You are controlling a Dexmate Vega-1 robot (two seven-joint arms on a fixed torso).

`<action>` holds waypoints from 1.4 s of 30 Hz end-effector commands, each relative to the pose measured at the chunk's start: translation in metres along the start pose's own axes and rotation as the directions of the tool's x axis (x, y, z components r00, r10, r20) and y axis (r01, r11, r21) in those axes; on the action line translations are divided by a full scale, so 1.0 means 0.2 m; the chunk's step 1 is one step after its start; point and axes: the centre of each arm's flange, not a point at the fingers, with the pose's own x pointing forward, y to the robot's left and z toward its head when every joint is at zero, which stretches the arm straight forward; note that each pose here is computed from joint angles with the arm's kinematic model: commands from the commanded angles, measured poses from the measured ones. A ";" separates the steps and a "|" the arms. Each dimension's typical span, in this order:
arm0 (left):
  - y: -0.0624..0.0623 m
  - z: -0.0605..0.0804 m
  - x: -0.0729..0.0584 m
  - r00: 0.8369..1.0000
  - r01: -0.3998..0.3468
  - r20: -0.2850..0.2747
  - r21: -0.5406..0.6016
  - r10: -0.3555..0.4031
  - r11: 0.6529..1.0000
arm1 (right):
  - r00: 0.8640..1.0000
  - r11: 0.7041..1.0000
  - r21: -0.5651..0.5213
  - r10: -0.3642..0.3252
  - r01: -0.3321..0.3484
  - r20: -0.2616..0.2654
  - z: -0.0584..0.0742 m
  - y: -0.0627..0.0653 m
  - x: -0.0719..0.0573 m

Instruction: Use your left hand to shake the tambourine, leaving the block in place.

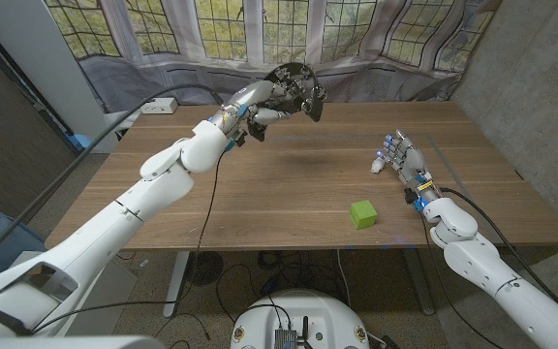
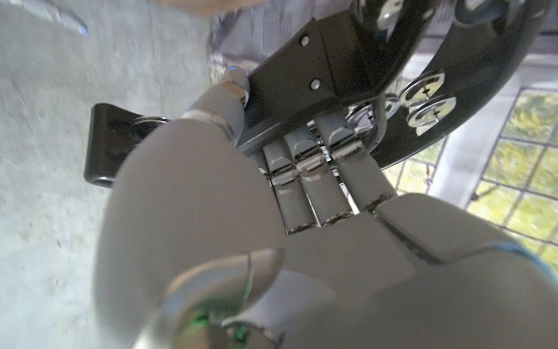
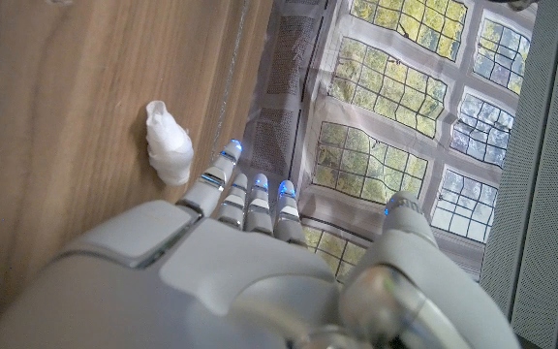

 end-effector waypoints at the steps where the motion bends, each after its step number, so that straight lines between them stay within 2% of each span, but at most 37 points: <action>1: 0.21 -0.21 -0.34 0.907 -0.413 -0.129 -0.463 0.401 0.785 | 1.000 1.000 0.008 0.004 -0.004 -0.007 -0.01 0.00 0.00; 6: 0.24 -0.33 -0.47 0.868 -0.473 -0.203 -0.616 0.453 0.630 | 1.000 1.000 0.005 0.011 -0.011 -0.011 -0.02 0.01 0.01; 8: 0.24 -0.38 -0.52 0.844 -0.507 -0.240 -0.650 0.480 0.566 | 1.000 1.000 0.009 0.012 -0.012 -0.015 -0.02 0.01 0.02; 10: 0.24 -0.43 -0.58 0.813 -0.547 -0.289 -0.675 0.505 0.494 | 1.000 1.000 0.009 0.015 -0.015 -0.017 -0.03 0.02 0.02; 12: 0.24 -0.48 -0.65 0.776 -0.592 -0.348 -0.689 0.525 0.418 | 1.000 1.000 0.010 0.019 -0.019 -0.020 -0.03 0.02 0.03; 18: 0.21 -0.64 -0.85 0.655 -0.717 -0.506 -0.651 0.561 0.250 | 0.999 1.000 0.007 0.022 -0.022 -0.025 -0.04 0.02 0.05; 20: 0.20 -0.66 -0.90 0.604 -0.754 -0.554 -0.631 0.573 0.184 | 0.999 1.000 0.010 0.020 -0.019 -0.028 -0.04 0.02 0.05; 22: 0.17 -0.69 -0.92 0.547 -0.779 -0.602 -0.620 0.581 0.092 | 0.999 1.000 0.010 0.018 -0.018 -0.028 -0.04 0.02 0.05; 23: 0.16 -0.70 -0.93 0.525 -0.784 -0.624 -0.619 0.579 0.044 | 0.999 1.000 0.014 0.016 -0.016 -0.029 -0.04 0.02 0.06; 26: 0.12 -0.73 -0.92 0.497 -0.779 -0.666 -0.625 0.556 -0.053 | 0.999 1.000 0.019 0.017 -0.017 -0.031 -0.05 0.02 0.07; 29: 0.06 -0.75 -0.90 0.481 -0.770 -0.709 -0.623 0.516 -0.139 | 0.999 1.000 0.016 0.022 -0.021 -0.032 -0.05 0.02 0.07; 32: 0.01 -0.78 -0.89 0.495 -0.749 -0.722 -0.636 0.483 -0.183 | 0.999 1.000 0.017 0.019 -0.019 -0.033 -0.05 0.02 0.07; 34: -0.01 -0.80 -0.89 0.490 -0.756 -0.736 -0.626 0.467 -0.193 | 0.999 1.000 0.012 0.020 -0.020 -0.033 -0.05 0.02 0.07; 36: -0.02 -0.80 -0.89 0.479 -0.775 -0.750 -0.605 0.456 -0.183 | 0.999 1.000 0.011 0.016 -0.016 -0.034 -0.05 0.02 0.07; 39: -0.01 -0.80 -0.88 0.474 -0.786 -0.742 -0.600 0.474 -0.153 | 0.999 1.000 0.014 0.009 -0.008 -0.036 -0.05 0.01 0.07; 40: -0.01 -0.79 -0.87 0.470 -0.790 -0.740 -0.596 0.482 -0.145 | 0.999 1.000 0.016 0.007 -0.007 -0.037 -0.05 0.01 0.07; 41: -0.01 -0.77 -0.85 0.453 -0.802 -0.746 -0.580 0.488 -0.142 | 0.999 1.000 0.011 0.008 -0.008 -0.036 -0.05 0.01 0.07; 42: -0.01 -0.74 -0.85 0.429 -0.824 -0.753 -0.553 0.499 -0.125 | 0.999 1.000 0.012 0.006 -0.005 -0.036 -0.05 0.01 0.07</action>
